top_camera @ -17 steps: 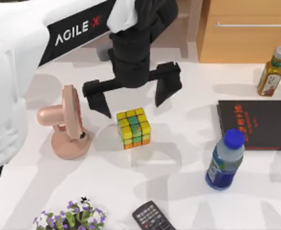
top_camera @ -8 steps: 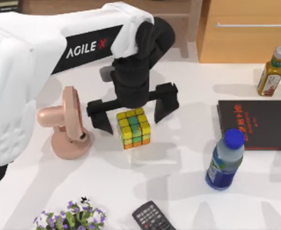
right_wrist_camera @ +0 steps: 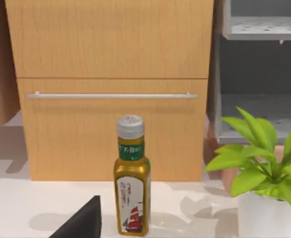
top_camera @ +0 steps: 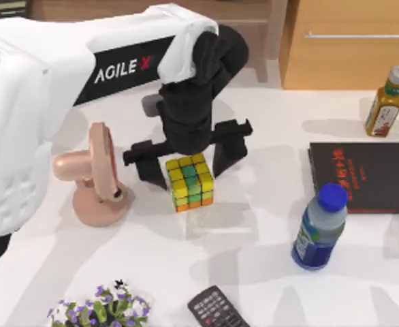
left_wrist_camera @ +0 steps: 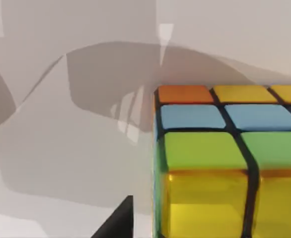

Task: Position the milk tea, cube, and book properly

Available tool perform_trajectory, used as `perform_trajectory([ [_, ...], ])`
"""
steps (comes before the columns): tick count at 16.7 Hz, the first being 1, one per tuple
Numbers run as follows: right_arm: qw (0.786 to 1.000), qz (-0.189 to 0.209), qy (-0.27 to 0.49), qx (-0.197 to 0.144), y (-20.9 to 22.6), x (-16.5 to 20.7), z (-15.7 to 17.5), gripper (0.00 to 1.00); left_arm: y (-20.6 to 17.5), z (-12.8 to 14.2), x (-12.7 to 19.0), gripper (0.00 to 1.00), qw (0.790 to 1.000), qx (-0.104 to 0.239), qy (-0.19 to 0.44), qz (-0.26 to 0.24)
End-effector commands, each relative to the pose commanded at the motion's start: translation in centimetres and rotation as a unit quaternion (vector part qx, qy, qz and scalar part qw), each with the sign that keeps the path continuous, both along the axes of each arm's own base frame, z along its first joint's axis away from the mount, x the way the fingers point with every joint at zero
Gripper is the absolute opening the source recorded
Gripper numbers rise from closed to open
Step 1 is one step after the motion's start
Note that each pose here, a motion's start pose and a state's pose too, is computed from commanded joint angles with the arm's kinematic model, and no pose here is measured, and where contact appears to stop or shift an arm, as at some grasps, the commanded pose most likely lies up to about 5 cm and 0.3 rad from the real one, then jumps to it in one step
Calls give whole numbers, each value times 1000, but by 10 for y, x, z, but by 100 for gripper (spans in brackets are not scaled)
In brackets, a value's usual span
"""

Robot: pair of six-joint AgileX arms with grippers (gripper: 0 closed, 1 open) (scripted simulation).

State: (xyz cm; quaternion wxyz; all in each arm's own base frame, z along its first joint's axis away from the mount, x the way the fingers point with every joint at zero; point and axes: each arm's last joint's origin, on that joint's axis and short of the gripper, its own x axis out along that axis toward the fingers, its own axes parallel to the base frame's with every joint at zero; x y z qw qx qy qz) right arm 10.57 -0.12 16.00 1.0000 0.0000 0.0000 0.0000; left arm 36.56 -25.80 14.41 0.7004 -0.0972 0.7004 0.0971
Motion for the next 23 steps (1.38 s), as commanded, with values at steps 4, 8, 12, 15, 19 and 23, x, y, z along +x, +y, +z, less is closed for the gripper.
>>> perform_trajectory([
  [4, 1000, 0, 0, 0, 0, 0, 0, 100, 0, 0, 0, 32, 1000, 0, 0, 0],
  [8, 1000, 0, 0, 0, 0, 0, 0, 100, 0, 0, 0, 2, 1000, 0, 0, 0],
  [12, 1000, 0, 0, 0, 0, 0, 0, 100, 0, 0, 0, 0, 1000, 0, 0, 0],
  [15, 1000, 0, 0, 0, 0, 0, 0, 100, 0, 0, 0, 0, 1000, 0, 0, 0],
  [19, 1000, 0, 0, 0, 0, 0, 0, 100, -3, 5, -1, 0, 1000, -2, -3, -4],
  [23, 1000, 0, 0, 0, 0, 0, 0, 100, -5, 26, -2, 0, 1000, -4, -6, -6],
])
